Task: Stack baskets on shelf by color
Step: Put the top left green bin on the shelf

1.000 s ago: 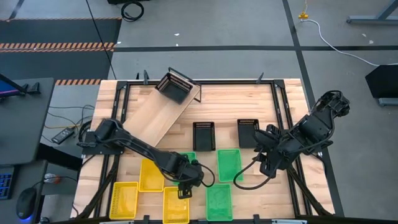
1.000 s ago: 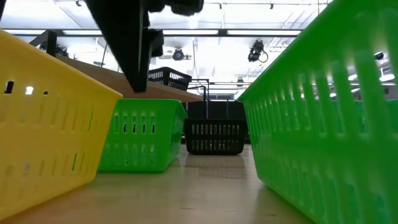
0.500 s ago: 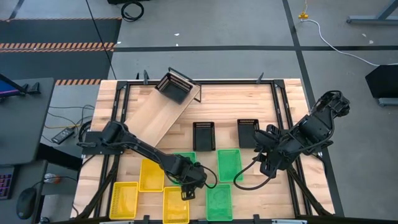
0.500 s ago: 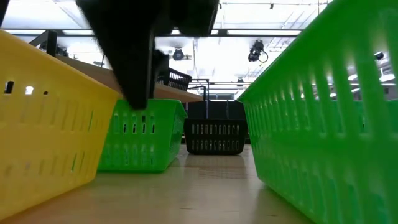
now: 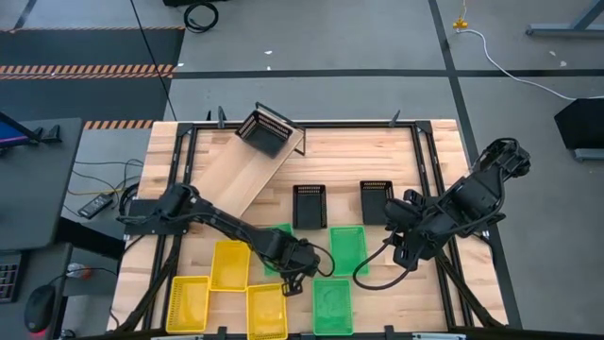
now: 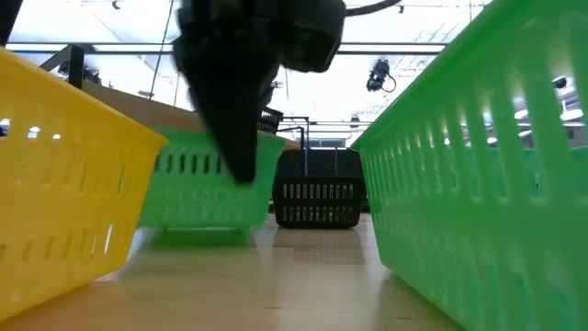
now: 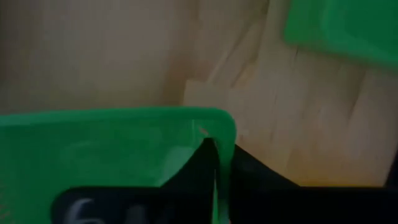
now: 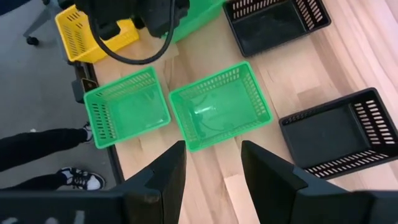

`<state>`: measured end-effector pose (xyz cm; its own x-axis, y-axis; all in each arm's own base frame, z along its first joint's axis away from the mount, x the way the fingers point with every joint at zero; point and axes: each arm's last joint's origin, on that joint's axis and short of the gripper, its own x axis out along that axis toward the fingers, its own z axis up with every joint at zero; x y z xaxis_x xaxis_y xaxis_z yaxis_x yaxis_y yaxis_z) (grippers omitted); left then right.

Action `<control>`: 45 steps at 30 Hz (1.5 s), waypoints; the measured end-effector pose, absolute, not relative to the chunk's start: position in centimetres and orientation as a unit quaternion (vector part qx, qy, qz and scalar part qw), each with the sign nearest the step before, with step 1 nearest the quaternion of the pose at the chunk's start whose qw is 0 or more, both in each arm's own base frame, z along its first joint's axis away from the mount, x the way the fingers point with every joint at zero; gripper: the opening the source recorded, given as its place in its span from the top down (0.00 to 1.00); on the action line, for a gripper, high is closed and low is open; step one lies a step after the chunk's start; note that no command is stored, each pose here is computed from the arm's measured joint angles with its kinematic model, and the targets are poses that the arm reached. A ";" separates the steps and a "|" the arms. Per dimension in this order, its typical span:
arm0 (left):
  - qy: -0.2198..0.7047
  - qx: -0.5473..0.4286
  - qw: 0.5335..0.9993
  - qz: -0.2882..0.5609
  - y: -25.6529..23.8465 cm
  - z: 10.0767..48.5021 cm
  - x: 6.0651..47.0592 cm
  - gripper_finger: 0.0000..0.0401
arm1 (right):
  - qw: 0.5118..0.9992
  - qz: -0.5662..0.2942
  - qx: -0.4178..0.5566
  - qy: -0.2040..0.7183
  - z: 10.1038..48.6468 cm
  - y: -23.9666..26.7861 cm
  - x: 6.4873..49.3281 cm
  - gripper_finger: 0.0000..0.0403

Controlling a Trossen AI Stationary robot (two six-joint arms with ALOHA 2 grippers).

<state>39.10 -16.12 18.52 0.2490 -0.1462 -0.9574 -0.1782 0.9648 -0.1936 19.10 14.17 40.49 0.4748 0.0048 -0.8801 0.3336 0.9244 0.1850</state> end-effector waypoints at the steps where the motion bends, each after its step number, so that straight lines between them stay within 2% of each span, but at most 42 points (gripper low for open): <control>1: 0.613 -0.134 0.779 0.011 -16.1 19.1 39.3 0.97 | 0.841 -0.099 0.167 0.505 40.3 14.2 19.1 0.60; 10: 0.590 -0.158 0.789 0.060 -14.6 26.3 40.5 0.98 | 0.842 -0.102 0.156 0.506 40.1 14.2 19.1 0.60; 20: 0.585 -0.151 0.783 0.149 -11.5 32.1 39.6 0.98 | 0.843 -0.102 0.149 0.506 40.1 14.1 19.1 0.60; 31: 0.567 -0.145 0.777 0.234 -7.6 34.9 38.8 0.98 | 0.852 -0.097 0.109 0.503 40.1 14.0 19.1 0.60; 45: 0.549 -0.164 0.766 0.292 -1.8 35.5 39.1 0.98 | 0.855 -0.129 0.050 0.500 40.0 11.8 20.0 0.60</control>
<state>39.09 -1.76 35.51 0.2272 0.2677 -0.9363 -0.6275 0.7755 0.0694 20.03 11.85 40.02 0.4657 -0.1710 -0.8682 0.2715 0.9615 -0.0437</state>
